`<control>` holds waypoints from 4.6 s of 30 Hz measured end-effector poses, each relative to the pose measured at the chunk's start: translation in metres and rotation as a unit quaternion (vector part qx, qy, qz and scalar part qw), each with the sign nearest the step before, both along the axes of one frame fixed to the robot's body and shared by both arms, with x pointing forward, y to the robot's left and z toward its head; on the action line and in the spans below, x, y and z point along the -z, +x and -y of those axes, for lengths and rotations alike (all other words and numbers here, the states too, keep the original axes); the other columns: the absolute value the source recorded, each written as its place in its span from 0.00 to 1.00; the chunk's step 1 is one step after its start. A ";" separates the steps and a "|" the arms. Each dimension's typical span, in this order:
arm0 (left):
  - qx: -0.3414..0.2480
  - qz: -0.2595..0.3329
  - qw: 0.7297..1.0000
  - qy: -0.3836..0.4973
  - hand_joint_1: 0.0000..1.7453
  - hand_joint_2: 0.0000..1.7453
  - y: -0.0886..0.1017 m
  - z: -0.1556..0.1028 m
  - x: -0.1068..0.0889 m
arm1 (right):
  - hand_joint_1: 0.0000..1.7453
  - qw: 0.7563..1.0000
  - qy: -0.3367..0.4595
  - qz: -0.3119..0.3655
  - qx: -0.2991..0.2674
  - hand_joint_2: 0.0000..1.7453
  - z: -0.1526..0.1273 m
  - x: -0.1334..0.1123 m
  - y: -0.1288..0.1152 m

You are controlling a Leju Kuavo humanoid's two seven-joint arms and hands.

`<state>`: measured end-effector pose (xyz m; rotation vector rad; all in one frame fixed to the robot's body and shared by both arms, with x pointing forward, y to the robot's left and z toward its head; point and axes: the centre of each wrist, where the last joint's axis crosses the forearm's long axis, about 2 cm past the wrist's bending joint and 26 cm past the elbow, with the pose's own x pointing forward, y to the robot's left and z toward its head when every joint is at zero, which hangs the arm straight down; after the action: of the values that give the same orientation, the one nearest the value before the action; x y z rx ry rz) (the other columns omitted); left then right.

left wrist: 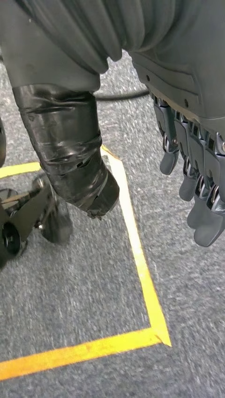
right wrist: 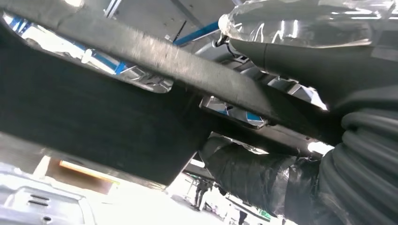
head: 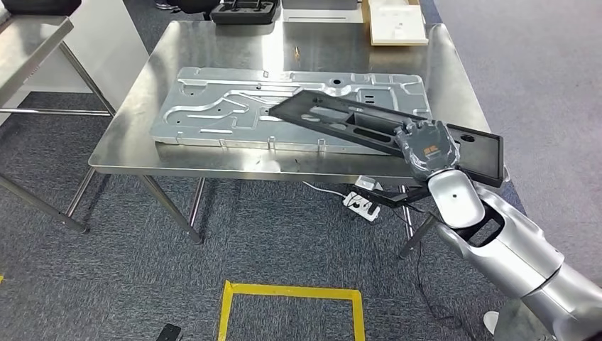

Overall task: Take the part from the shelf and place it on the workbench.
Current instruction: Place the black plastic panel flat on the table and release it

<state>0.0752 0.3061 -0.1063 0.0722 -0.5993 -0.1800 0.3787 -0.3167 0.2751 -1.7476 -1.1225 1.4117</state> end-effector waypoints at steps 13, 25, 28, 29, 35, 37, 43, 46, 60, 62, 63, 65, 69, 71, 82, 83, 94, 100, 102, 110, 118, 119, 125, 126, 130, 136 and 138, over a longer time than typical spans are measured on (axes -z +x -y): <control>-0.002 -0.009 1.000 0.004 0.00 1.00 0.001 -0.003 0.000 | 0.99 0.998 0.016 -0.036 0.041 1.00 0.023 0.021 -0.002; -0.005 -0.005 1.000 0.008 0.00 1.00 0.004 -0.008 -0.001 | 0.99 0.995 0.020 -0.058 0.072 1.00 0.042 0.036 -0.004; -0.005 -0.007 1.000 0.008 0.00 1.00 0.002 -0.008 -0.001 | 0.99 0.995 0.019 -0.063 0.075 1.00 0.043 0.040 -0.004; -0.005 -0.008 1.000 0.008 0.00 1.00 0.002 -0.008 -0.001 | 0.99 0.995 0.019 -0.065 0.076 1.00 0.044 0.041 -0.005; -0.006 -0.005 1.000 0.012 0.00 1.00 0.004 -0.013 -0.001 | 0.99 0.995 0.018 -0.066 0.078 1.00 0.045 0.042 -0.004; -0.006 -0.006 1.000 0.012 0.00 1.00 0.003 -0.013 -0.001 | 0.99 0.994 0.017 -0.067 0.079 1.00 0.046 0.043 -0.005; -0.005 -0.006 1.000 0.011 0.00 1.00 0.004 -0.013 -0.001 | 0.99 0.994 0.013 -0.072 0.084 1.00 0.049 0.048 -0.006; -0.006 -0.009 1.000 0.011 0.00 1.00 0.003 -0.013 -0.001 | 0.99 0.994 0.008 -0.074 0.086 1.00 0.050 0.050 -0.006; -0.016 -0.015 1.000 0.016 0.00 1.00 0.002 -0.013 -0.001 | 0.49 0.991 -0.019 -0.050 0.123 0.50 0.057 0.056 -0.007; -0.019 -0.015 1.000 0.011 0.00 1.00 0.002 -0.014 -0.001 | 0.00 0.989 -0.015 -0.057 0.133 0.00 0.060 0.058 -0.008; -0.020 -0.014 1.000 0.004 0.00 1.00 0.002 -0.014 -0.001 | 0.00 0.988 -0.011 -0.063 0.139 0.00 0.061 0.059 -0.007; -0.018 -0.009 1.000 -0.017 0.00 1.00 0.003 -0.014 -0.001 | 0.00 0.984 0.004 -0.084 0.155 0.00 0.065 0.062 -0.008; -0.012 -0.008 0.999 -0.047 0.00 1.00 0.002 -0.013 -0.001 | 0.00 0.973 0.031 -0.124 0.193 0.00 0.076 0.072 -0.012; -0.013 -0.005 0.999 -0.045 0.00 1.00 0.002 -0.012 -0.001 | 0.00 0.966 0.038 -0.136 0.216 0.00 0.084 0.074 -0.013; -0.016 -0.002 0.999 -0.035 0.00 0.00 0.002 -0.011 -0.001 | 0.00 0.945 0.061 -0.185 0.261 0.00 0.104 0.088 -0.021; -0.017 -0.003 0.999 -0.033 0.00 0.00 0.002 -0.011 -0.001 | 0.00 0.941 0.080 -0.196 0.264 0.00 0.104 0.088 -0.021; -0.035 -0.011 0.998 0.048 0.00 1.00 0.005 -0.012 -0.002 | 0.00 0.929 0.226 -0.186 0.225 0.00 0.086 0.081 -0.014; -0.041 -0.019 0.996 0.078 0.00 1.00 0.007 -0.009 -0.002 | 0.00 0.950 0.259 -0.104 0.141 0.00 0.058 0.067 -0.010; -0.041 -0.019 0.996 0.082 0.00 1.00 0.007 -0.007 -0.002 | 0.00 0.955 0.257 -0.090 0.118 0.00 0.048 0.063 -0.010; -0.042 -0.023 0.995 0.086 0.00 1.00 0.007 -0.001 -0.002 | 0.00 0.972 0.227 -0.042 0.036 0.00 0.006 0.039 -0.011; -0.045 -0.027 0.995 0.090 0.00 1.00 0.006 0.001 -0.002 | 0.00 0.976 0.216 -0.016 -0.006 0.00 -0.020 0.024 -0.015; -0.045 -0.028 0.994 0.091 0.00 1.00 0.006 0.001 -0.002 | 0.00 0.976 0.216 -0.013 -0.011 0.00 -0.022 0.023 -0.016; -0.047 -0.031 0.994 0.092 0.00 1.00 0.008 0.001 -0.002 | 0.00 0.975 0.218 0.003 -0.034 0.00 -0.032 0.017 -0.021; -0.047 -0.032 0.994 0.093 0.00 1.00 0.009 0.001 -0.002 | 0.00 0.975 0.220 0.005 -0.036 0.00 -0.033 0.017 -0.022; -0.048 -0.036 0.994 0.094 0.00 1.00 0.010 0.000 -0.002 | 0.00 0.972 0.231 0.011 -0.045 0.00 -0.037 0.018 -0.026; -0.050 -0.037 0.993 0.096 0.00 1.00 0.008 0.000 -0.002 | 0.00 0.956 0.286 0.008 -0.055 0.00 -0.040 0.023 -0.036; -0.052 -0.038 0.993 0.096 0.00 1.00 0.008 0.000 -0.002 | 0.00 0.949 0.311 0.010 -0.058 0.00 -0.038 0.023 -0.038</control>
<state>0.0828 0.3059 -0.1042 0.2820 -0.4998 -0.1382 0.3407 -0.2784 0.2518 -1.2573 -1.4999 0.9494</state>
